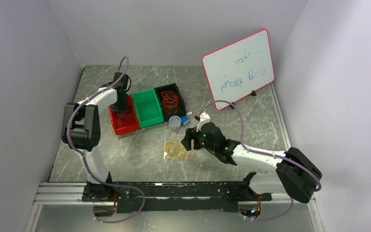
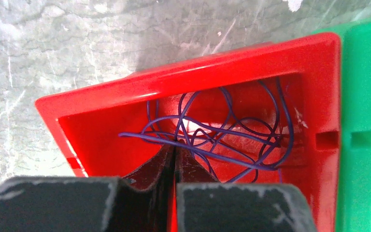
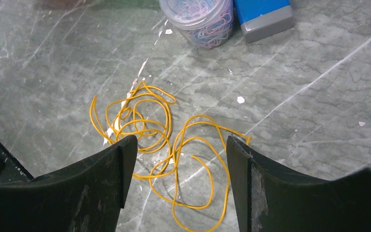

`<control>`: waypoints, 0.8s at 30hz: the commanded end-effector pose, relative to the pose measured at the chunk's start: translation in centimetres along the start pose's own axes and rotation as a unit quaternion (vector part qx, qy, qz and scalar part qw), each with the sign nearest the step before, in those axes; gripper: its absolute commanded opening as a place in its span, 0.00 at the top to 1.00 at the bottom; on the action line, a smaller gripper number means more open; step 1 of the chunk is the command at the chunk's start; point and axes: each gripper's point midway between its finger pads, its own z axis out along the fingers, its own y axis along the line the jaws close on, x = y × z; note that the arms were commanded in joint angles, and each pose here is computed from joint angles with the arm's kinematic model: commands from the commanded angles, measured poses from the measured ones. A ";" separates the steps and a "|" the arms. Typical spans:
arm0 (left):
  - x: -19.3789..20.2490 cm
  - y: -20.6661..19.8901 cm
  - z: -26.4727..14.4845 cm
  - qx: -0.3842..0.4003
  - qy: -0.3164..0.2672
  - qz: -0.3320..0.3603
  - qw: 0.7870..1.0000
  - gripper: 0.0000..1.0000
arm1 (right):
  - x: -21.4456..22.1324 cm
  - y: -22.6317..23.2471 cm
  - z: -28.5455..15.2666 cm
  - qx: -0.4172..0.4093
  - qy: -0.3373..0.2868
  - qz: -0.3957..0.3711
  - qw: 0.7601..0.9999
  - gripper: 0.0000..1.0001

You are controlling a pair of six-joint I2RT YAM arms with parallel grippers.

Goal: Untangle the cables

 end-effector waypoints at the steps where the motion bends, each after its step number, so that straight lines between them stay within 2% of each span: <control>1: -1.4 0.4 -0.1 -0.003 -0.017 -0.004 1.000 0.93 | -0.7 0.0 -0.2 0.002 -0.010 -0.006 1.000 0.29; 5: -2.2 1.1 -1.7 -0.010 -0.040 -0.014 0.999 0.90 | -0.9 0.0 -0.3 0.002 -0.013 -0.008 1.000 0.29; 14: -4.5 2.7 -7.4 -0.006 -0.115 -0.052 0.992 0.69 | -1.8 -0.5 -0.8 0.026 -0.017 -0.003 0.999 0.29; 18: -5.4 2.4 -11.4 0.035 -0.189 -0.072 0.979 0.60 | -1.9 -1.3 -0.8 0.055 -0.015 0.004 0.998 0.29; 24: -4.7 -0.3 -16.1 0.111 -0.244 -0.070 0.961 0.56 | -1.7 -0.6 -0.2 0.041 0.003 0.004 0.999 0.30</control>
